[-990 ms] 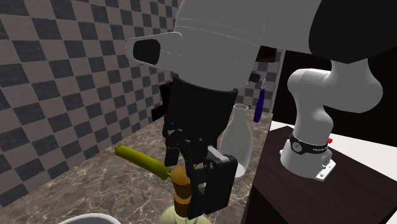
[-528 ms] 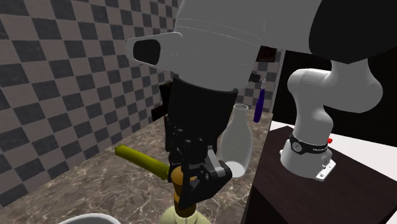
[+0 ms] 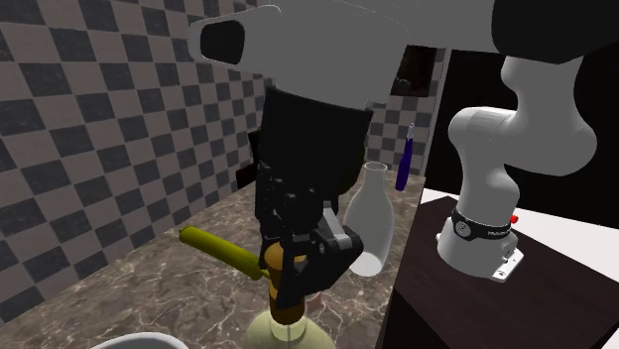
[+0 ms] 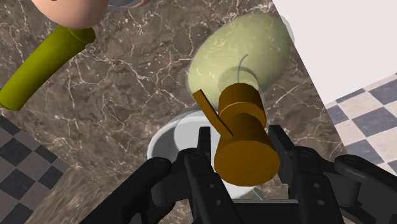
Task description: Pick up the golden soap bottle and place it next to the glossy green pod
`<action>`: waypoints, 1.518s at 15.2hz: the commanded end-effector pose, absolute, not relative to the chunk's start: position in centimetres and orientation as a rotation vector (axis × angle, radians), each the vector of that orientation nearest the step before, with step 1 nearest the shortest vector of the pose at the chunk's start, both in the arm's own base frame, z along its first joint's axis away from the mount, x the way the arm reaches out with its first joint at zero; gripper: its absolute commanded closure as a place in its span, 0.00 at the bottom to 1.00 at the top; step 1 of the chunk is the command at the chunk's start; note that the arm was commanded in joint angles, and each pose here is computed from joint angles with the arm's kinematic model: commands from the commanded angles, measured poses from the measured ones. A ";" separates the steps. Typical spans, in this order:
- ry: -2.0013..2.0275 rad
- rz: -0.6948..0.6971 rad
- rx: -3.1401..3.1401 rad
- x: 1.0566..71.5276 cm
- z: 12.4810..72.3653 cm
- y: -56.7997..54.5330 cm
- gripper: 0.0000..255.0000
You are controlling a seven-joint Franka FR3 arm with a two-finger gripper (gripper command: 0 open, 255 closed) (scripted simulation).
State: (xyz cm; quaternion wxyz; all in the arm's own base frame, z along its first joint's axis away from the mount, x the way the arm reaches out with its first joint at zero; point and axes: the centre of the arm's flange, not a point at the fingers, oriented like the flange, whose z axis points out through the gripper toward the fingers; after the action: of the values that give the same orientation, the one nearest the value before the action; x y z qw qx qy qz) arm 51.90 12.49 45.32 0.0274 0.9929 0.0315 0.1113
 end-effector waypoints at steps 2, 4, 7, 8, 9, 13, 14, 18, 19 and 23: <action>0.097 0.344 3.066 51.8 46.9 12.6 1.00; 0.097 0.344 3.066 51.8 48.0 12.6 1.00; 0.097 0.344 3.066 51.8 49.6 12.6 1.00; 0.097 0.344 3.066 51.8 50.1 12.6 1.00; 0.097 0.344 3.066 51.8 50.6 12.6 1.00; 0.097 0.344 3.066 51.8 52.7 12.6 1.00; 0.097 0.344 3.066 51.8 53.2 12.6 1.00; 0.097 0.344 3.066 51.8 55.4 12.6 1.00; 0.097 0.344 3.066 51.8 55.9 12.6 1.00; 0.097 0.344 3.066 51.8 58.0 12.6 1.00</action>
State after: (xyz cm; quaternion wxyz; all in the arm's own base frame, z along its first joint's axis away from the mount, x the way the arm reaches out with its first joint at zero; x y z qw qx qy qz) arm 51.91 12.55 57.39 0.0274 0.9929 0.0314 0.1114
